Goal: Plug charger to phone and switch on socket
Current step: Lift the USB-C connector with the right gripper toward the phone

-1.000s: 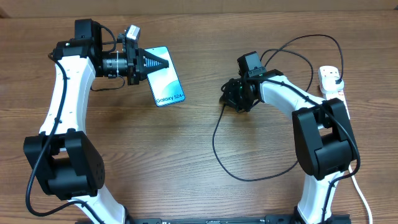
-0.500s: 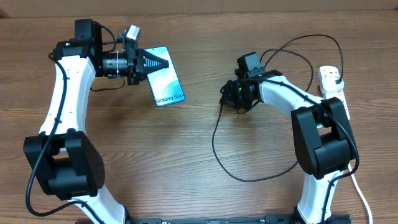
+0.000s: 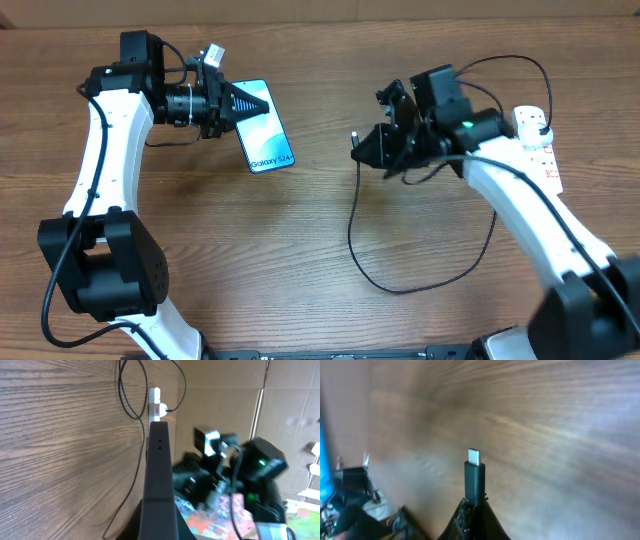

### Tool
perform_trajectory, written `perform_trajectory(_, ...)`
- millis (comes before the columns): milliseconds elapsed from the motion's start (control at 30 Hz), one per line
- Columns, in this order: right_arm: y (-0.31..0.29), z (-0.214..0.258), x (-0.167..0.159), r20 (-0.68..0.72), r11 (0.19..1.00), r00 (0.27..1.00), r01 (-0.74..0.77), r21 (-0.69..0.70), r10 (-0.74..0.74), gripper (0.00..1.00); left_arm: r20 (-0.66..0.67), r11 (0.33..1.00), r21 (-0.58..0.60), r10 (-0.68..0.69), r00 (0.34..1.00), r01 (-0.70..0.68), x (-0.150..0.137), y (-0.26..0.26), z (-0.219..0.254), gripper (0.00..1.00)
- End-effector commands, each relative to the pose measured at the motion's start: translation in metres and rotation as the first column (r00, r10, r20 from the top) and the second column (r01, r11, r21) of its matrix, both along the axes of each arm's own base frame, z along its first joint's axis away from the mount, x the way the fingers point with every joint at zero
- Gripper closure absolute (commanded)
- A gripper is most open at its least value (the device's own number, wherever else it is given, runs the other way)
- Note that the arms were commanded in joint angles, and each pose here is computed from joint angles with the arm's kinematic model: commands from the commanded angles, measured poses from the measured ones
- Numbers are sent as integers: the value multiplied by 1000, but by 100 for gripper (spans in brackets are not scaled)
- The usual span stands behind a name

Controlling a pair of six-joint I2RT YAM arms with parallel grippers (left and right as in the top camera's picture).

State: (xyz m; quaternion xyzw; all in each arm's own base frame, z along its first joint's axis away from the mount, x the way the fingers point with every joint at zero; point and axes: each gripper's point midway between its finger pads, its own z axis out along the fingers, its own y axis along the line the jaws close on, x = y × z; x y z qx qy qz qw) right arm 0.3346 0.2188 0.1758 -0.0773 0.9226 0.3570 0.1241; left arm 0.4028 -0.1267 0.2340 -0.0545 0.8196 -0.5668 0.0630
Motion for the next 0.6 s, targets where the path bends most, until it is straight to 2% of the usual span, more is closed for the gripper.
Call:
perform_trajectory(0,6,19,-19,31,998,998,-63,21,63,96,90,997,-54,-42,995,47,-3,-7,19,96)
perform_trajectory(267,26,48,-53,94,997,992,-78,-23,79,96,135,984,-153,-66,989,87,-7,-12,37,96)
perform_trajectory(467,55,72,-79,92,994,992,-94,53,89,96,168,983,-154,-70,983,96,-6,-12,39,96)
perform_trajectory(567,66,83,-89,118,987,985,-136,90,125,96,204,973,-199,-76,976,118,-5,-13,49,96)
